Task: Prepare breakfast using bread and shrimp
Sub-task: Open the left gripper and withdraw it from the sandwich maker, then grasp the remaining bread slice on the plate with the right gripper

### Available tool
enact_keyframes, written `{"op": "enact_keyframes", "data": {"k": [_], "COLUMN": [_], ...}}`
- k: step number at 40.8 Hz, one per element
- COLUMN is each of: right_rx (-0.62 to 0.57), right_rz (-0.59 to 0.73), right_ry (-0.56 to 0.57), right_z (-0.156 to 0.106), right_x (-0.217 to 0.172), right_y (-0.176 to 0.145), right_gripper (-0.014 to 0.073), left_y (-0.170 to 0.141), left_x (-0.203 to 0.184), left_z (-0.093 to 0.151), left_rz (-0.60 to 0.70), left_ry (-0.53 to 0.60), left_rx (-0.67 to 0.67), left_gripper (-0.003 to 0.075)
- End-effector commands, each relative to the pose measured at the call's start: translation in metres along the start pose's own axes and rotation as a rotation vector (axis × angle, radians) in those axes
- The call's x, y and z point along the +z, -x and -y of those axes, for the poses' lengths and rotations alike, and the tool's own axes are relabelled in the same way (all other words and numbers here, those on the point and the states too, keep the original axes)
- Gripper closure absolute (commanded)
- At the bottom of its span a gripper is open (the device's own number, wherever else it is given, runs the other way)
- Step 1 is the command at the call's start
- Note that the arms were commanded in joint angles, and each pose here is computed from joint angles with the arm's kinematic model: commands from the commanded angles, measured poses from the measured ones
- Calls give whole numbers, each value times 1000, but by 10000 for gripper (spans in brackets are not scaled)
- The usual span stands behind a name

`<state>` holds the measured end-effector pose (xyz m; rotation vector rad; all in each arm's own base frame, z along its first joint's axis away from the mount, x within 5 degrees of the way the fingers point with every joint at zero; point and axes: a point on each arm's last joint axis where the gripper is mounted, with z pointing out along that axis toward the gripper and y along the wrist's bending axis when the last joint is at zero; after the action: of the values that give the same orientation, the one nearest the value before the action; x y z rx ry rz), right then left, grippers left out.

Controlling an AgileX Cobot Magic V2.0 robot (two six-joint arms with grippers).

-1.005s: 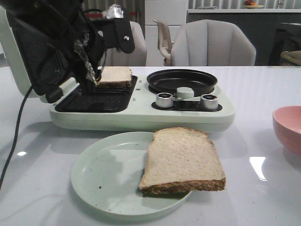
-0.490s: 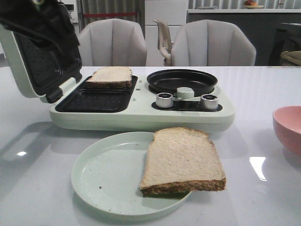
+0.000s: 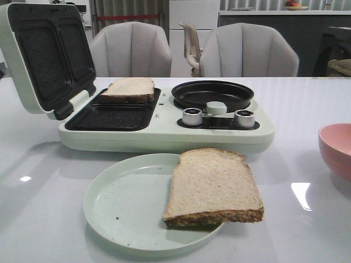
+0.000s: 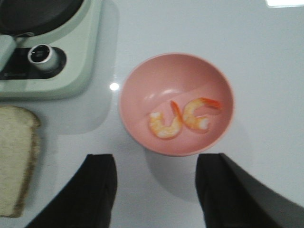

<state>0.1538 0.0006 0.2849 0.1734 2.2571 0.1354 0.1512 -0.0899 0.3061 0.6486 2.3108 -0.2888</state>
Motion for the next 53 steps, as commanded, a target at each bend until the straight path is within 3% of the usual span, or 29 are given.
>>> {"op": "enact_keyframes", "data": {"k": [1,10,17,24,43,47,53], "right_rx": [104,128,108,114,126,107,96], "right_rz": [8,-297,-391,-479,-579,-594,-597], "right_ry": [81,285,409,437,390,401,405], "right_z": [-9,-39,-71,-92,-111,-112,-112], "right_x": [-1,33,63,98,174,177,177], "right_y": [9,-18,-27,-27,-15,-15,-15], "right_gripper": [109,109,109,109,113,182,364], "left_y": [-1,-16,-15,-14,-14,-14,-14], "left_x": [-20,-44,-47,-47,-47,-47,-47], "left_z": [2,5,5,5,5,5,5], "left_rz": [157,254,284,286,286,286,286], "left_ry": [-14,-30,-28,-28,-28,-28,-28], "left_rx": [-18,-30,-30,-30,-30,-30,-30], "left_gripper": [255,267,267,267,267,267,267]}}
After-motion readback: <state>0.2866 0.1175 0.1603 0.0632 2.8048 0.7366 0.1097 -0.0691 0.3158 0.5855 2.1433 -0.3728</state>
